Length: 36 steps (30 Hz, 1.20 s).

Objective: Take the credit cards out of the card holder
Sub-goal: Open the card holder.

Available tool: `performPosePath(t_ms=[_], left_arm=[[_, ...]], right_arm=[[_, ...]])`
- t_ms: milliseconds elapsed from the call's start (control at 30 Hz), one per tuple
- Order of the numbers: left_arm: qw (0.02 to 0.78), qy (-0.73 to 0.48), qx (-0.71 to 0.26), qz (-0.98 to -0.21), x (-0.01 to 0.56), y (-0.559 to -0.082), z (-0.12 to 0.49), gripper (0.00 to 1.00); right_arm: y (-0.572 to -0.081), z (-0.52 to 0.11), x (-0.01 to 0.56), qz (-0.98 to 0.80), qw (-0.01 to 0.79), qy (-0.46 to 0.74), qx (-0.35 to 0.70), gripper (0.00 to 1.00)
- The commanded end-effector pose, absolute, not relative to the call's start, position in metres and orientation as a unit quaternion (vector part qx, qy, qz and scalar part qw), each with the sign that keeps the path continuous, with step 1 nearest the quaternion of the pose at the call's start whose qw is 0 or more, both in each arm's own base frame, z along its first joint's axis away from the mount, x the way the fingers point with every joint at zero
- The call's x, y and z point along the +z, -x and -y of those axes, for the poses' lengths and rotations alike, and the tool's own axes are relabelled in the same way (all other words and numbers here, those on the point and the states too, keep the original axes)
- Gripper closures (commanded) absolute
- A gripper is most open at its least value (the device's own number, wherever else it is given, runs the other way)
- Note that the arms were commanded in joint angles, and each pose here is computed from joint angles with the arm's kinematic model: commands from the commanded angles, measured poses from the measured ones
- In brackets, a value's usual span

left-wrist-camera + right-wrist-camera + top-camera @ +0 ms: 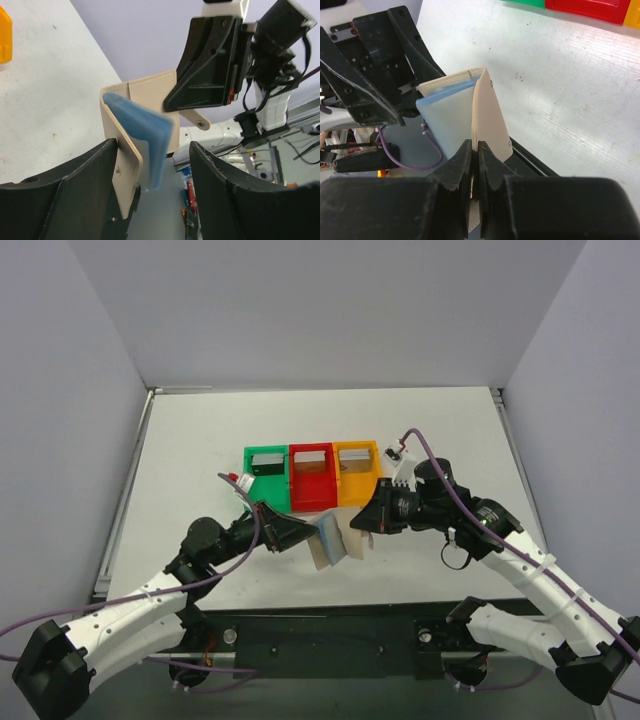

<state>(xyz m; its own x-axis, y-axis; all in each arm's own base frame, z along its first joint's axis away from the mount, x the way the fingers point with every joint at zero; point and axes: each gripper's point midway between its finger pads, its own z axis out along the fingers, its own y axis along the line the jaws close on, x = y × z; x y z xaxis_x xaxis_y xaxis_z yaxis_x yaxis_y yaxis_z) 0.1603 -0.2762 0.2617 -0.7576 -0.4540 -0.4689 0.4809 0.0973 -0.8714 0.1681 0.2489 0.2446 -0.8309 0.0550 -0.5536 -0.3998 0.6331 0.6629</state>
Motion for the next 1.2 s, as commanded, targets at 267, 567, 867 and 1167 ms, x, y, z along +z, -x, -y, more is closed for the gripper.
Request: performPosePath(t_ms=[267, 567, 867, 1167], left_arm=[[0.364, -0.078, -0.678, -0.633, 0.293, -0.139, 0.301, 0.39], [0.382, -0.081, -0.663, -0.639, 0.297, -0.137, 0.295, 0.40], [0.398, -0.089, -0.637, -0.654, 0.295, -0.140, 0.296, 0.53], [0.405, -0.084, -0.614, -0.672, 0.290, -0.148, 0.296, 0.44]], right_arm=[[-0.173, -0.257, 0.275, -0.826, 0.297, 0.084, 0.471, 1.00], [-0.174, -0.258, 0.275, -0.809, 0.291, 0.067, 0.506, 1.00], [-0.172, -0.261, 0.275, -0.805, 0.283, 0.065, 0.517, 1.00], [-0.170, -0.259, 0.276, -0.805, 0.286, 0.067, 0.516, 1.00]])
